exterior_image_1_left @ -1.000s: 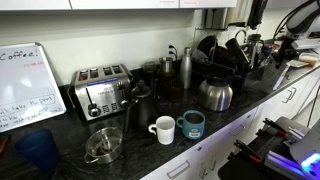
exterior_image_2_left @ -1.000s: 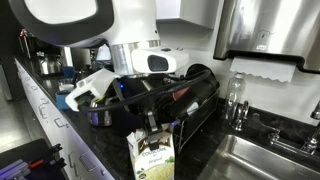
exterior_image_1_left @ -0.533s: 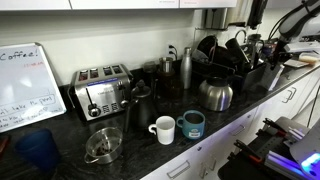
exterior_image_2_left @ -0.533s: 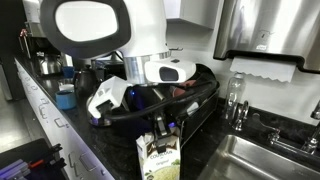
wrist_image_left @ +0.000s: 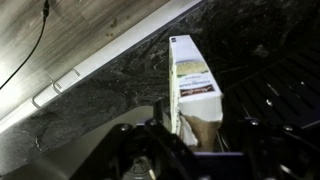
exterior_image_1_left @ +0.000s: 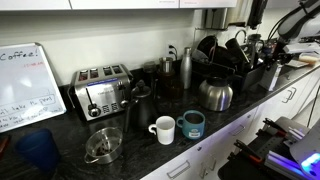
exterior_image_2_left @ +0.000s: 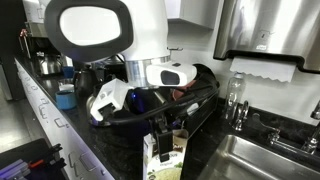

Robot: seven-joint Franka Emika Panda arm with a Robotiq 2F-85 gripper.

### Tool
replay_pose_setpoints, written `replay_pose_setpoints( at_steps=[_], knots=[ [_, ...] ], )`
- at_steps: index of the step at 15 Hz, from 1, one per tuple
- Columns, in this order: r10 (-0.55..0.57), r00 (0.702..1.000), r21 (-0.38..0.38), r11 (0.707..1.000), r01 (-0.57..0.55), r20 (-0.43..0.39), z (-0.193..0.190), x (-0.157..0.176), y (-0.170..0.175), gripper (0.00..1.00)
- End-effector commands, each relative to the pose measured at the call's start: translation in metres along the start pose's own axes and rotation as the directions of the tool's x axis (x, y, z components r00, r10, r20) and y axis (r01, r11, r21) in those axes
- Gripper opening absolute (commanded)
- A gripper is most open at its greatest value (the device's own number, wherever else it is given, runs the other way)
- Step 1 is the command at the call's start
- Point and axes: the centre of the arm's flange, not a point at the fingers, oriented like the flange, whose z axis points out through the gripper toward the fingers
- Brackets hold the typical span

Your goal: Move the white box to the right

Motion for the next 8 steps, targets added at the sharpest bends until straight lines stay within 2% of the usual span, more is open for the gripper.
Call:
replay_pose_setpoints(
  at_steps=[1, 3, 8],
  knots=[
    [0.010, 1.000, 0.013, 1.000, -0.010, -0.013, -0.0029, 0.0047, 0.0016, 0.92],
    [0.014, 1.000, 0.012, 1.000, -0.014, -0.008, -0.0027, 0.0035, 0.0032, 0.99],
    [0.015, 1.000, 0.010, 1.000, -0.015, -0.011, -0.0091, 0.0023, 0.0040, 1.00]
  ],
)
